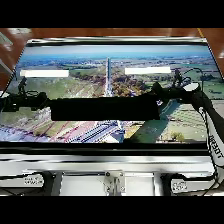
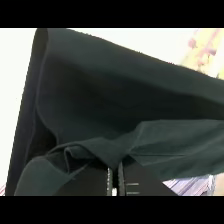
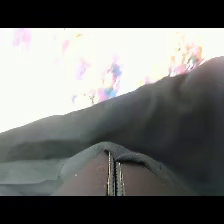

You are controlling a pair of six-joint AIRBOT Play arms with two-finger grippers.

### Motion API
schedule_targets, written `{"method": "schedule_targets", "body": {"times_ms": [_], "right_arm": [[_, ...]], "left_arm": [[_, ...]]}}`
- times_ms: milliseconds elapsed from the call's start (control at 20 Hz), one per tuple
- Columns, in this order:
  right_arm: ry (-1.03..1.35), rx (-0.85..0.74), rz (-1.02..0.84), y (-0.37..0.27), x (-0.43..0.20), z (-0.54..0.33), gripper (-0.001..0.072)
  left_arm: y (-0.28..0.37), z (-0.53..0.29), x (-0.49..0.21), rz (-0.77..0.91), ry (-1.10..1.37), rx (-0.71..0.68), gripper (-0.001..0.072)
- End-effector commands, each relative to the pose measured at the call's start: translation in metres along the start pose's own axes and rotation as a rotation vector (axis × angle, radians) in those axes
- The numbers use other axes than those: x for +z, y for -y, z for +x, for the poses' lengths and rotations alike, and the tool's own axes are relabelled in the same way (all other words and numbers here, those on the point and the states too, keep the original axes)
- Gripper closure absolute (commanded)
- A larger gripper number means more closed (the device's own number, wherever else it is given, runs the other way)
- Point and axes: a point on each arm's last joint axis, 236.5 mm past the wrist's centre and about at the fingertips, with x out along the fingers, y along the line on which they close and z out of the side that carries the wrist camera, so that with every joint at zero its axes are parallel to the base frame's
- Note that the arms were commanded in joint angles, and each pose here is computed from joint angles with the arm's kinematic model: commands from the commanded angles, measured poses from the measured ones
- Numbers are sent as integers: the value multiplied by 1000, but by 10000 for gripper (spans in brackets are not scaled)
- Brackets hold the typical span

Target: Fold the shirts.

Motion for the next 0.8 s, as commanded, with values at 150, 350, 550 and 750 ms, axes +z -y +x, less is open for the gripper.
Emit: {"method": "schedule_targets", "body": {"times_ms": [150, 350, 550, 750], "right_arm": [[-7, -113, -28, 35, 2, 15, 643], [44, -132, -72, 42, 21, 0, 35], [45, -234, -62, 80, 32, -54, 34], [-149, -279, 19, 119, -8, -57, 34]], "left_arm": [[0, 28, -5, -11, -61, -9, 452], [10, 20, -3, -18, -80, -30, 31], [17, -22, 20, -37, -81, -74, 33], [49, -55, 23, -139, -133, -151, 35]]}}
